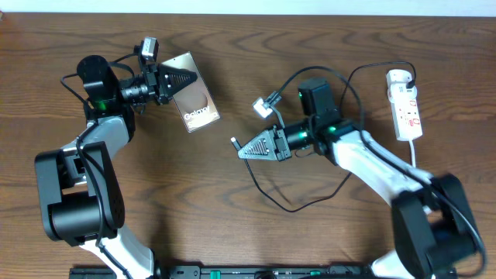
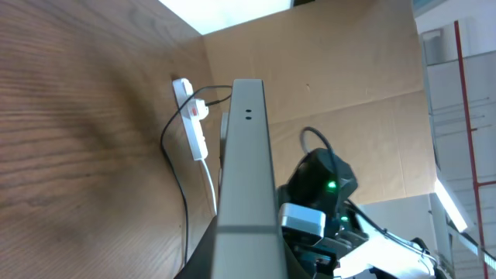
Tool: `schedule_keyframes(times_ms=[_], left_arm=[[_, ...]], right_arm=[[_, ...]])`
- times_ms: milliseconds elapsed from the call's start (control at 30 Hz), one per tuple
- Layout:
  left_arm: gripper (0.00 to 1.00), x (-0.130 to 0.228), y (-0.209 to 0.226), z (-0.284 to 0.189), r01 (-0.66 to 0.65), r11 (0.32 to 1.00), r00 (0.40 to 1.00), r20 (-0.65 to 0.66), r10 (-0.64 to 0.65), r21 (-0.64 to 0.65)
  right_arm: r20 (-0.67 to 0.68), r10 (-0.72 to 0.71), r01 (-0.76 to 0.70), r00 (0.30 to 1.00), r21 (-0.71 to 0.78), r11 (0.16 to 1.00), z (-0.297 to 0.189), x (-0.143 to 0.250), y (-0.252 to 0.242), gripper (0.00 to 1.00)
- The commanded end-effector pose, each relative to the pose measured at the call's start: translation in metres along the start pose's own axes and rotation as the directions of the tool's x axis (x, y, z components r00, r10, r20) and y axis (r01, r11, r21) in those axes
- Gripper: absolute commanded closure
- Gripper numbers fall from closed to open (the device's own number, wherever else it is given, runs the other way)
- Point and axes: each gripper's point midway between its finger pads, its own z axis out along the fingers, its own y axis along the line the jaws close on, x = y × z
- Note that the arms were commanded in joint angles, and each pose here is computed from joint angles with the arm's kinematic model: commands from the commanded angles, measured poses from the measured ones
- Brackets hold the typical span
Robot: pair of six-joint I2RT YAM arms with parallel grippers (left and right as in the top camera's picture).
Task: Plug charger to phone and switch on socket
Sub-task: 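Lift the plug with the right gripper toward the phone's bottom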
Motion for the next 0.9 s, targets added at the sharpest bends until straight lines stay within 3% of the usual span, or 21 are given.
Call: schedule_keyframes(times_ms=[0, 300, 533, 867], left_arm=[[0.93, -0.003, -0.012, 0.0, -0.036, 0.999, 0.999, -0.021, 0.037, 0.01], [0.93, -0.004, -0.015, 0.0, -0.078, 0.997, 0.997, -0.019, 0.078, 0.013], [0.93, -0.004, -0.015, 0.001, -0.077, 0.997, 0.997, -0.017, 0.077, 0.013], [0.93, -0.009, -0.015, 0.004, -0.077, 0.997, 0.997, 0.012, 0.077, 0.005]], right_arm=[[-0.072, 0.105, -0.114, 0.992, -0.133, 0.984, 0.005, 0.013, -0.007, 0.99], [-0.102, 0.111, -0.125, 0.989, -0.143, 0.982, 0.021, 0.015, -0.039, 0.99], [-0.085, 0.029, -0.041, 0.996, -0.152, 0.988, 0.021, -0.006, -0.027, 0.99], [-0.057, 0.048, -0.055, 0.997, -0.125, 0.991, 0.022, -0.015, -0.028, 0.99]])
